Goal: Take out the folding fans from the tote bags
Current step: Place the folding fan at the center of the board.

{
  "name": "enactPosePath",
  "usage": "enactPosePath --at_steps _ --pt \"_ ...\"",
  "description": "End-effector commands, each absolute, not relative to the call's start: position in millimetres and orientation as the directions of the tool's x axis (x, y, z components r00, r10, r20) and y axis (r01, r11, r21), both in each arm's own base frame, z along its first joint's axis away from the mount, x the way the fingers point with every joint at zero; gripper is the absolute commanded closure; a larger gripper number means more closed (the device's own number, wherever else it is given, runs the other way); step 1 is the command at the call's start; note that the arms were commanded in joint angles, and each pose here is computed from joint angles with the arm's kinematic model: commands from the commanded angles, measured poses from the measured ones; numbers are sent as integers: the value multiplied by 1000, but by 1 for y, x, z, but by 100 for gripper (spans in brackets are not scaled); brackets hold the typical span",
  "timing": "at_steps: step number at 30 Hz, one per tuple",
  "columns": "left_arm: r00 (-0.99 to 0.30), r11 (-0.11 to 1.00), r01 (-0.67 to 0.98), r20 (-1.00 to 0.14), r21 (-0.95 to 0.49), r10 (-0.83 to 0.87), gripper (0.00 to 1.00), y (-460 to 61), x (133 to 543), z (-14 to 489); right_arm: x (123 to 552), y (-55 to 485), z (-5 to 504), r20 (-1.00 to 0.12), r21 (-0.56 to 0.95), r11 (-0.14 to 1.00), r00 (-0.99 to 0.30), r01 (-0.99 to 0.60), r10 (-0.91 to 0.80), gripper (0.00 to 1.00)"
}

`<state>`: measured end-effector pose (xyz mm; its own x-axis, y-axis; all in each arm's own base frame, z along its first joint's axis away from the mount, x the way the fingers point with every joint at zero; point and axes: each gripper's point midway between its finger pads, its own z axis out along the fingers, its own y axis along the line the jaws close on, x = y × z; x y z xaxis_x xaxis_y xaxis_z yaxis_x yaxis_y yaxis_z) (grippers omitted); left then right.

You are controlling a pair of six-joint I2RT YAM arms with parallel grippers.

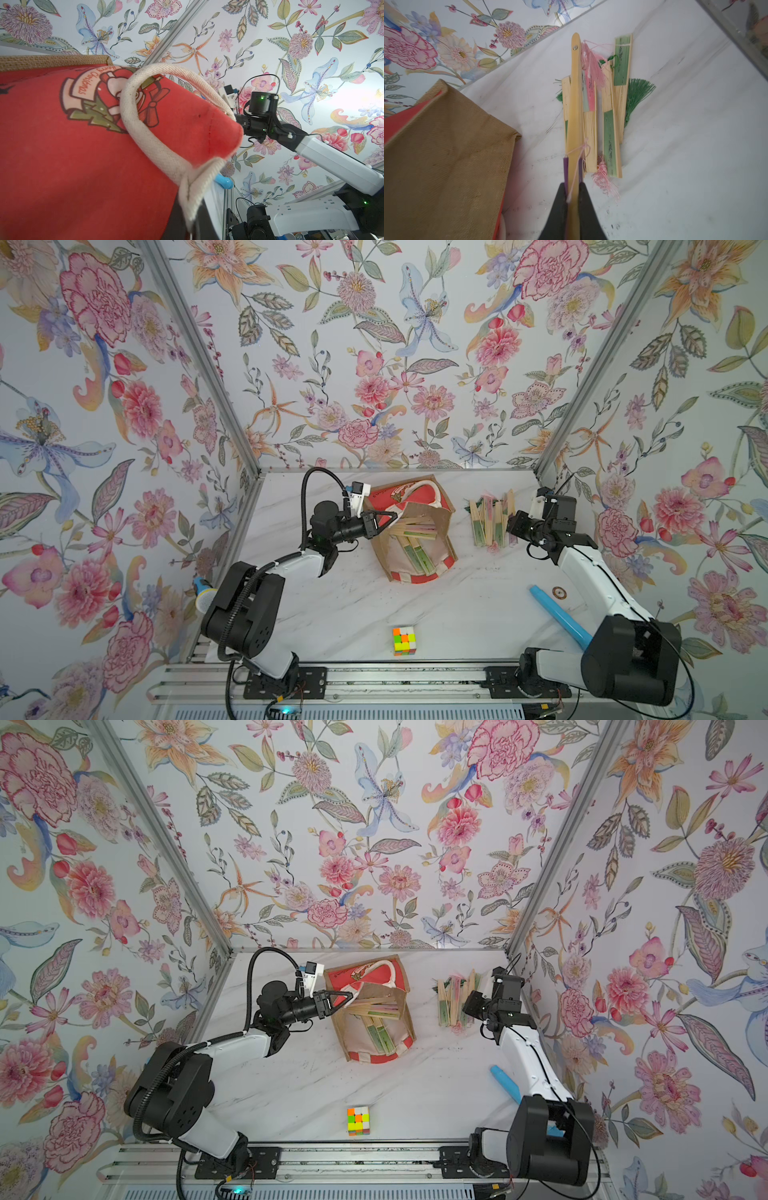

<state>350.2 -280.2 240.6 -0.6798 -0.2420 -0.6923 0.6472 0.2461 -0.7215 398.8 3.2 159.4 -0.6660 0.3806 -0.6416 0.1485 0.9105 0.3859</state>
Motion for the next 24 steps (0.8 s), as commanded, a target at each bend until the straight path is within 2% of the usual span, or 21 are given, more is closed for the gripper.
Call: enactPosePath --at_steps 1,9,14,16,19,24 --pt "-660 228 667 -705 -709 -261 100 -277 347 252 432 6 155 -677 396 915 -648 77 348 91" --pt "-660 233 666 -706 -708 -258 100 -277 347 251 446 -5 93 -594 345 924 -723 167 353 85" --pt "-658 237 666 -707 -707 -261 100 -277 348 252 444 -1 68 -550 328 929 -765 171 335 74" --pt "-659 237 664 -705 -709 -262 100 -276 348 252 443 -1 65 -547 318 932 -770 172 329 64" --pt "-660 237 664 -705 -709 -260 100 -277 348 251 444 0 68 -552 314 935 -769 166 322 56" --pt "-662 241 661 -704 -710 -259 100 -277 348 250 441 7 96 -595 315 943 -750 112 288 51"
